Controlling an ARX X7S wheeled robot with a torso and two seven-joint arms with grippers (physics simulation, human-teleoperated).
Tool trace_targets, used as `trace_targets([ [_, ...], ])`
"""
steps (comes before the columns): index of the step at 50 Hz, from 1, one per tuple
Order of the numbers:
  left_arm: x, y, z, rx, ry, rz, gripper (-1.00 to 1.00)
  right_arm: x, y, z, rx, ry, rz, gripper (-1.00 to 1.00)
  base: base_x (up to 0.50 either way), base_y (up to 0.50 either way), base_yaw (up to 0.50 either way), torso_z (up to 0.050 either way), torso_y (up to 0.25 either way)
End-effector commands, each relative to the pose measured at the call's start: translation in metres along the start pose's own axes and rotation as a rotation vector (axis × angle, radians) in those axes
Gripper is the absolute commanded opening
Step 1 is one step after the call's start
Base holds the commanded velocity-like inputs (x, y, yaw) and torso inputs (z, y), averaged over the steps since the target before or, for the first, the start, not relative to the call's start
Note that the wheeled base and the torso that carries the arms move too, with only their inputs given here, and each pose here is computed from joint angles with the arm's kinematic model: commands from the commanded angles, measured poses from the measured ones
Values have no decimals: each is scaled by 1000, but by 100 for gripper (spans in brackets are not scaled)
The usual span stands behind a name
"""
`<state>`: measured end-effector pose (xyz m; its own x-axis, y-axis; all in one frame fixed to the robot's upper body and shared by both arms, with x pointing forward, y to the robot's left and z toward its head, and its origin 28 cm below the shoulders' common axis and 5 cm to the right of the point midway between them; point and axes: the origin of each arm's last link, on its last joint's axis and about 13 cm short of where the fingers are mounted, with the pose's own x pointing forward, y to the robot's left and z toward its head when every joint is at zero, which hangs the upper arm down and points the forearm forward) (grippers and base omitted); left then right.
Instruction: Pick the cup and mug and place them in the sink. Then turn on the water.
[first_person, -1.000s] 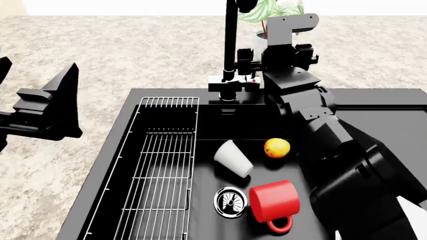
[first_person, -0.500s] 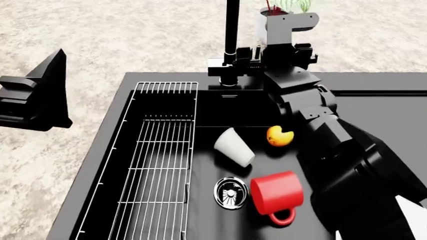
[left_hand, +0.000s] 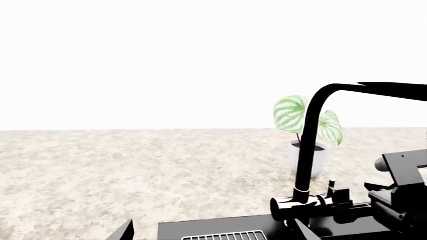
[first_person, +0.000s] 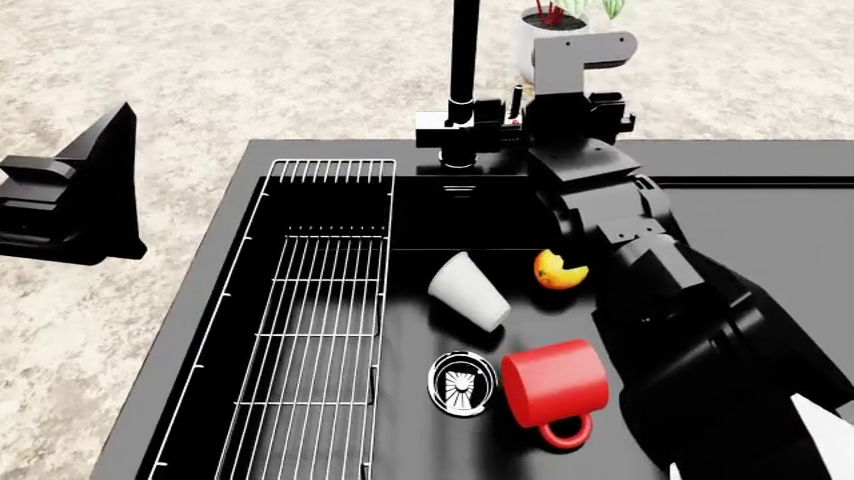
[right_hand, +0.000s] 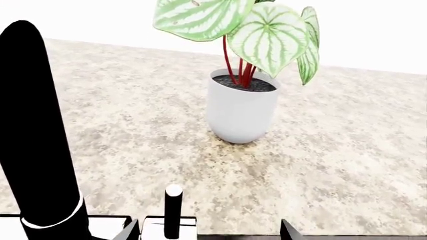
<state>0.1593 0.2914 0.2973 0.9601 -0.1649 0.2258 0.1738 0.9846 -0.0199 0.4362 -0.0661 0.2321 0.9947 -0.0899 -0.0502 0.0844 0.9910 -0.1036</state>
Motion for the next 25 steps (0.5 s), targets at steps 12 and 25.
trace_targets([
  [12, -1, 0, 3, 0, -6, -2, 100, 1, -1, 15, -5, -33, -5, 100, 0, 0, 0, 0, 0],
  [25, -1, 0, 1, 4, -10, 7, 100, 0, -1, 11, -5, -25, -6, 100, 0, 0, 0, 0, -24],
])
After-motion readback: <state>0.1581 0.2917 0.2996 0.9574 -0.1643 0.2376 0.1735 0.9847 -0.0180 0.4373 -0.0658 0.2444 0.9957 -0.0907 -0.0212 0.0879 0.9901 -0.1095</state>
